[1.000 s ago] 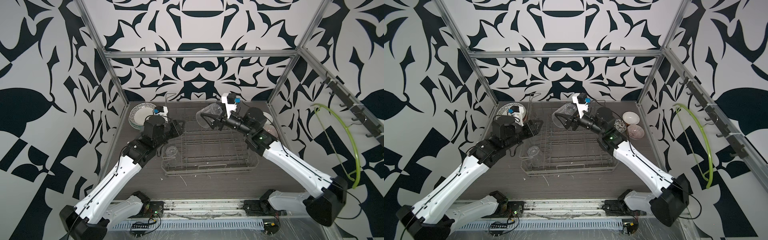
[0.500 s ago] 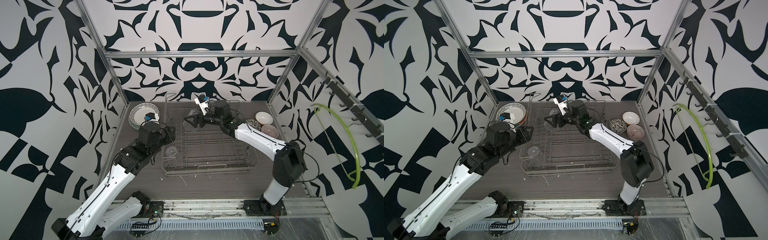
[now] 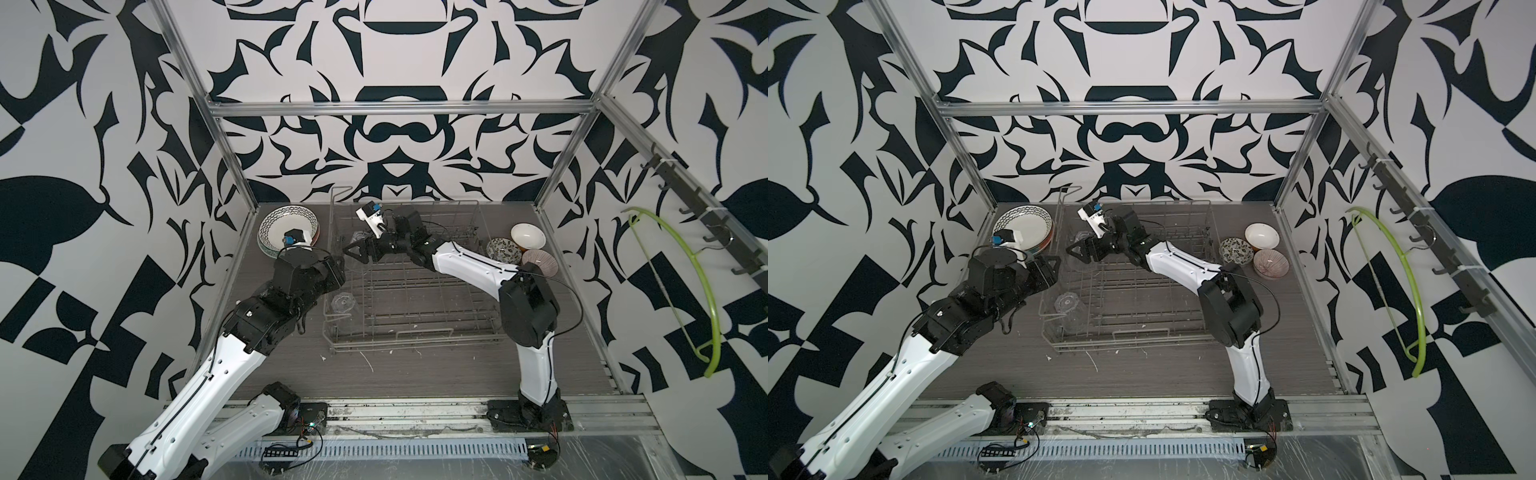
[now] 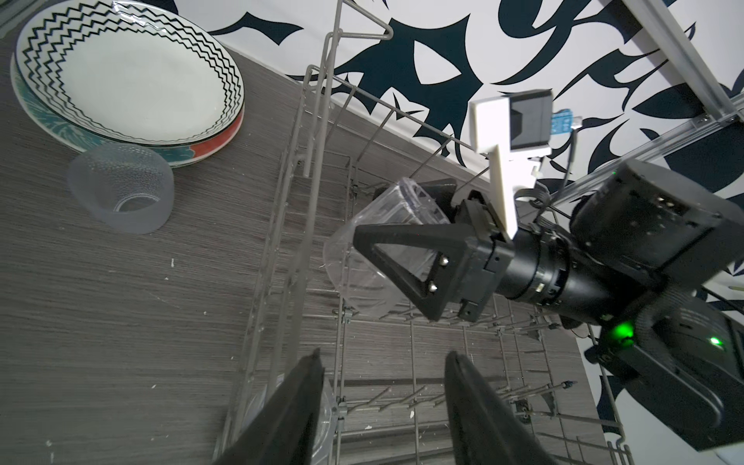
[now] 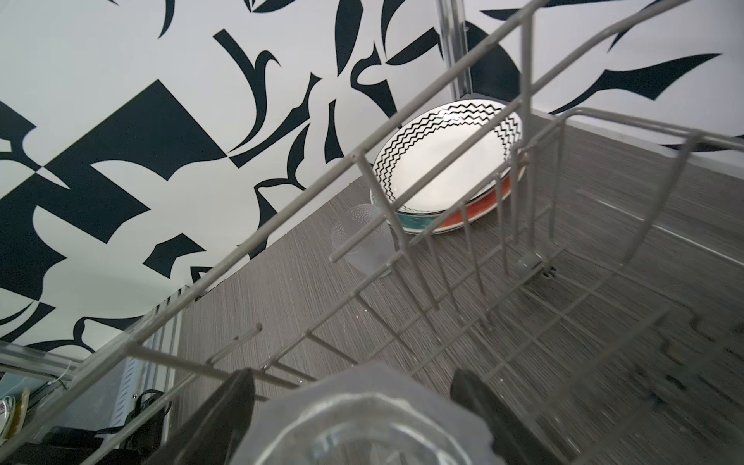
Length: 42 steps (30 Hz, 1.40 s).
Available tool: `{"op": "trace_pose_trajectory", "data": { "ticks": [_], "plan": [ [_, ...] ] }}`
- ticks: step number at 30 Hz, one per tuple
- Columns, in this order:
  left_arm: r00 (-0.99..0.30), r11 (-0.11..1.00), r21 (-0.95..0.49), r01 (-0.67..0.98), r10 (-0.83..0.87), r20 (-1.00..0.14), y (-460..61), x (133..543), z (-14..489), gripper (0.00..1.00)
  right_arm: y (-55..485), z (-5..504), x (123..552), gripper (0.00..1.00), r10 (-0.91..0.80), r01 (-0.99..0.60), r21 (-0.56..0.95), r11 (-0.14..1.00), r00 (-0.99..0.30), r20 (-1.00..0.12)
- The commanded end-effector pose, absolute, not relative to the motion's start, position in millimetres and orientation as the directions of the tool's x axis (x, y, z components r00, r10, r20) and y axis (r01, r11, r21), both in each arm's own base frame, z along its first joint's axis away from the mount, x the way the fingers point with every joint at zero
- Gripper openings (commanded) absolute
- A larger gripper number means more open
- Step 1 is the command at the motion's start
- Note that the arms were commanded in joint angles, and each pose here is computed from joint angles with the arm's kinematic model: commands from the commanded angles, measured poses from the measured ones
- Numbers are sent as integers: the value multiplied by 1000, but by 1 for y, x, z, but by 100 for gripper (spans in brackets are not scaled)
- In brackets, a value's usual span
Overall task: Load bowls into a dish rack
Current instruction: Flip the distractor at the dish rack.
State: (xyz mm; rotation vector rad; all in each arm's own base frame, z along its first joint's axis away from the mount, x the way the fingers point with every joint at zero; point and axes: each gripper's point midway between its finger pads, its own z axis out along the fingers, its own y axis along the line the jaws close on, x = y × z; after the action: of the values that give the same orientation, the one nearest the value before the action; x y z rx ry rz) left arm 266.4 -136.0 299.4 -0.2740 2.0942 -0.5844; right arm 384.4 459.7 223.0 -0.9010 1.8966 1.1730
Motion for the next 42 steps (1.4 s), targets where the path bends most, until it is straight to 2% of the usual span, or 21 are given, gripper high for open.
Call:
{"op": "trace_pose_trajectory", "data": {
  "ticks": [1,15,22,31,42],
  "plan": [
    [-552,880,-475,17,-388,-738,-127,262,297,55,473,256,383,36,-172,-888,362,283,-418,-892],
    [-544,889,-458,13,-378,-749,-123,261,298,56,493,223,396,36,-329,-935,278,222,-340,-881],
    [-545,891,-454,7,-377,-749,-123,261,295,56,497,211,403,35,-377,-962,179,204,-246,-893],
    [-552,892,-451,4,-374,-745,-125,265,291,56,503,196,424,35,-402,-970,83,227,-171,-900],
    [-551,893,-450,2,-374,-746,-126,266,288,56,504,170,460,35,-466,-946,-52,319,-109,-878]
  ]
}}
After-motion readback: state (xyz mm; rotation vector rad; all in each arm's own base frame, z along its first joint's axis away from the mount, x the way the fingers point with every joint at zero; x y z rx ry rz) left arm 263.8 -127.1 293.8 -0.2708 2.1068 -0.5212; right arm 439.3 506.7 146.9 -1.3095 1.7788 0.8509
